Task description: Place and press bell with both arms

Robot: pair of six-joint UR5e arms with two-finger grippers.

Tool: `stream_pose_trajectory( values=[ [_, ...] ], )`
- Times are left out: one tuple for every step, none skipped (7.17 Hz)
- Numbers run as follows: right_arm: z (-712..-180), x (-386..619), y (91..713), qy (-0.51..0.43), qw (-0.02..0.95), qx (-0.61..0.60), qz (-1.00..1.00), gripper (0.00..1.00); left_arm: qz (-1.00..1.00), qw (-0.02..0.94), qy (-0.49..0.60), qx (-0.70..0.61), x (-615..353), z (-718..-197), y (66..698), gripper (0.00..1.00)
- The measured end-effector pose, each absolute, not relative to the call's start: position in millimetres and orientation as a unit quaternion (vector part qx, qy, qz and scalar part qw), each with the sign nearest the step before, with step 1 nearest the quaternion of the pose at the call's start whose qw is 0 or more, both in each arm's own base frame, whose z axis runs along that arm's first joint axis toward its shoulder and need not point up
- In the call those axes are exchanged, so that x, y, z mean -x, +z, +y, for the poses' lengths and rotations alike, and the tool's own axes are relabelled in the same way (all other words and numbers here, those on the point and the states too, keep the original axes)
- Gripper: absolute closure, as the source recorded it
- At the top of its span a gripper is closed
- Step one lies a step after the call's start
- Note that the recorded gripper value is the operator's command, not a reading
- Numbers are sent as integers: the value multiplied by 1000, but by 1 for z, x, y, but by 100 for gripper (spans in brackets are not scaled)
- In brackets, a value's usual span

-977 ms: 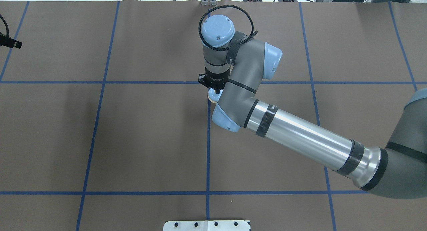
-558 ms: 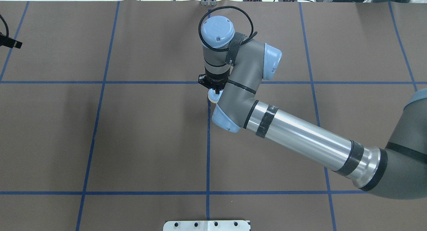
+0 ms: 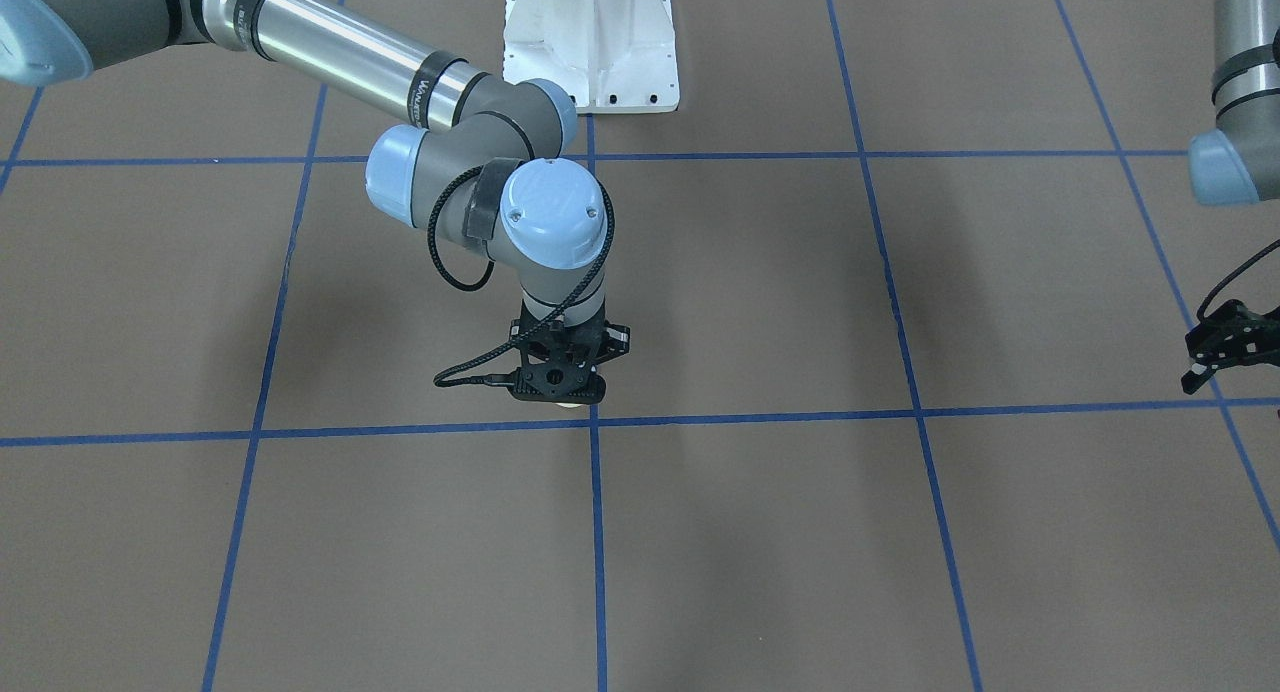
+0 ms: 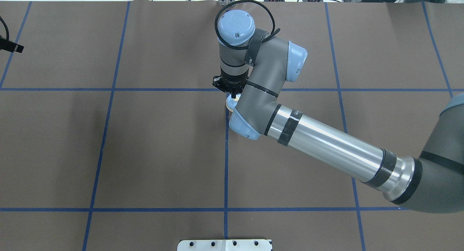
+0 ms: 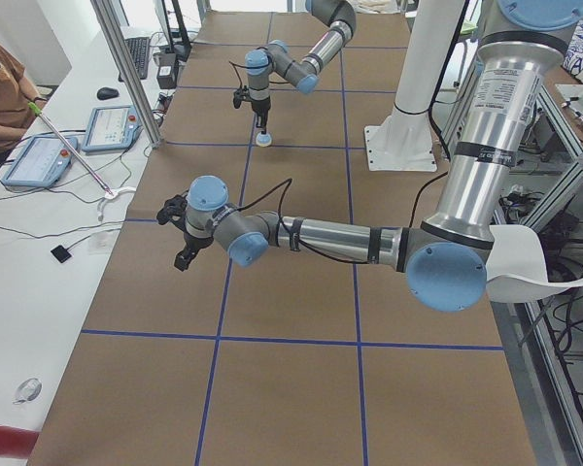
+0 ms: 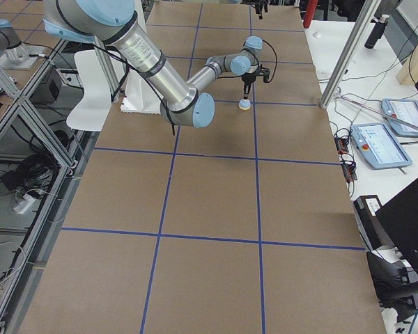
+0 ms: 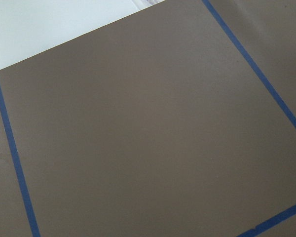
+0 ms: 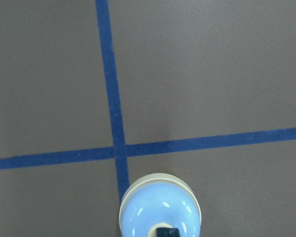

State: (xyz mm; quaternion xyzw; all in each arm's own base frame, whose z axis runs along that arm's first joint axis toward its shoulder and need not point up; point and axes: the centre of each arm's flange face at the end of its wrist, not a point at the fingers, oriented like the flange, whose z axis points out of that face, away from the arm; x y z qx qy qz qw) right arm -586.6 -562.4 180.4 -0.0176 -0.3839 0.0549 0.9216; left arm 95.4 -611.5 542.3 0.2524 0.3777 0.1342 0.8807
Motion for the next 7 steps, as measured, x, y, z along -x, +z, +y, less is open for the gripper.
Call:
stream_pose_trajectory(
  values=[
    [-572, 567, 167, 59, 914, 24, -400, 1, 378, 881, 134, -251, -95, -610, 544, 0],
    [-579, 545, 155, 63, 908, 30, -413, 0, 378, 881, 134, -251, -95, -609, 545, 0],
    [-579, 520, 147, 69, 907, 34, -415, 0, 380, 881, 134, -249, -94, -609, 545, 0],
    [-576, 489, 151, 71, 910, 34, -408, 0, 388, 878, 134, -246, -91, -608, 544, 0],
    [-571, 456, 170, 55, 915, 26, -398, 0, 396, 876, 131, -242, -82, -607, 546, 0],
    [-564, 415, 200, 23, 923, 12, -383, 0, 399, 875, 130, -240, -66, -601, 555, 0],
    [-558, 368, 233, -10, 929, -4, -371, 0, 394, 877, 137, -237, -49, -594, 569, 0]
  ],
)
